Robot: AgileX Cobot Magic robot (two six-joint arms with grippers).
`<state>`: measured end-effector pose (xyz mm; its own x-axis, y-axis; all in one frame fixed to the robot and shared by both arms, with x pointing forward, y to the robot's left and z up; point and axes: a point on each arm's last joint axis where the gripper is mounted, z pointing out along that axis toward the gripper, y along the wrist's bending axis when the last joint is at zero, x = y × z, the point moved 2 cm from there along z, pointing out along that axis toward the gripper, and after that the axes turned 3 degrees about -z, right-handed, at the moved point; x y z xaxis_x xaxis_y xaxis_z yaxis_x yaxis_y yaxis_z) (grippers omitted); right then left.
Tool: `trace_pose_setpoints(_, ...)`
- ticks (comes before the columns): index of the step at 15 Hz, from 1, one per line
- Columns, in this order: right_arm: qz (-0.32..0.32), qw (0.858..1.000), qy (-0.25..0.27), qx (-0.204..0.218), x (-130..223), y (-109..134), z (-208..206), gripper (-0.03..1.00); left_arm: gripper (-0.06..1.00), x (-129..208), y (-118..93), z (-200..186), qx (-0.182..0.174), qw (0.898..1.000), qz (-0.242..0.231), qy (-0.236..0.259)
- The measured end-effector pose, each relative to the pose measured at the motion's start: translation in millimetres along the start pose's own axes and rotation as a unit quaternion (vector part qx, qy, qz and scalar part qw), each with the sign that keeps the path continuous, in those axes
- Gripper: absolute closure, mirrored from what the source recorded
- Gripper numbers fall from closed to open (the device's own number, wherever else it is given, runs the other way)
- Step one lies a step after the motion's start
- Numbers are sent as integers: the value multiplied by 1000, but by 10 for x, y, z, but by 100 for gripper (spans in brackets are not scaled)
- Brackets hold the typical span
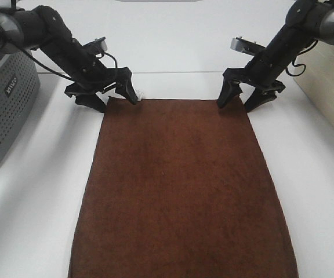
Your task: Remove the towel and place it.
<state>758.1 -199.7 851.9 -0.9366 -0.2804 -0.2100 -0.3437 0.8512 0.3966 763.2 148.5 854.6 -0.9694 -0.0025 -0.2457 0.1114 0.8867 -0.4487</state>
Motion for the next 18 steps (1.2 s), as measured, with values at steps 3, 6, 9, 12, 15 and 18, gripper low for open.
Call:
trace_pose_setpoints(3,-17,1000,-2,15,-42,153,94,20,30,90,-249,142,2,1000,27,10)
trace_pose_setpoints(6,-19,999,0,41,-45,138,119,36,60,121,-288,218,-8,999,40,11)
trace_pose_setpoints(9,-20,998,-1,65,-47,78,127,73,91,126,-255,231,-18,999,49,12)
trace_pose_setpoints(12,-15,998,-3,64,-49,75,142,96,94,123,-236,227,-29,997,66,12)
trace_pose_setpoints(15,-16,998,-8,66,-63,74,132,96,94,85,-214,205,-51,995,87,-2)
trace_pose_setpoints(18,-34,992,-53,105,-170,34,70,96,94,7,-207,163,-71,991,108,-29)
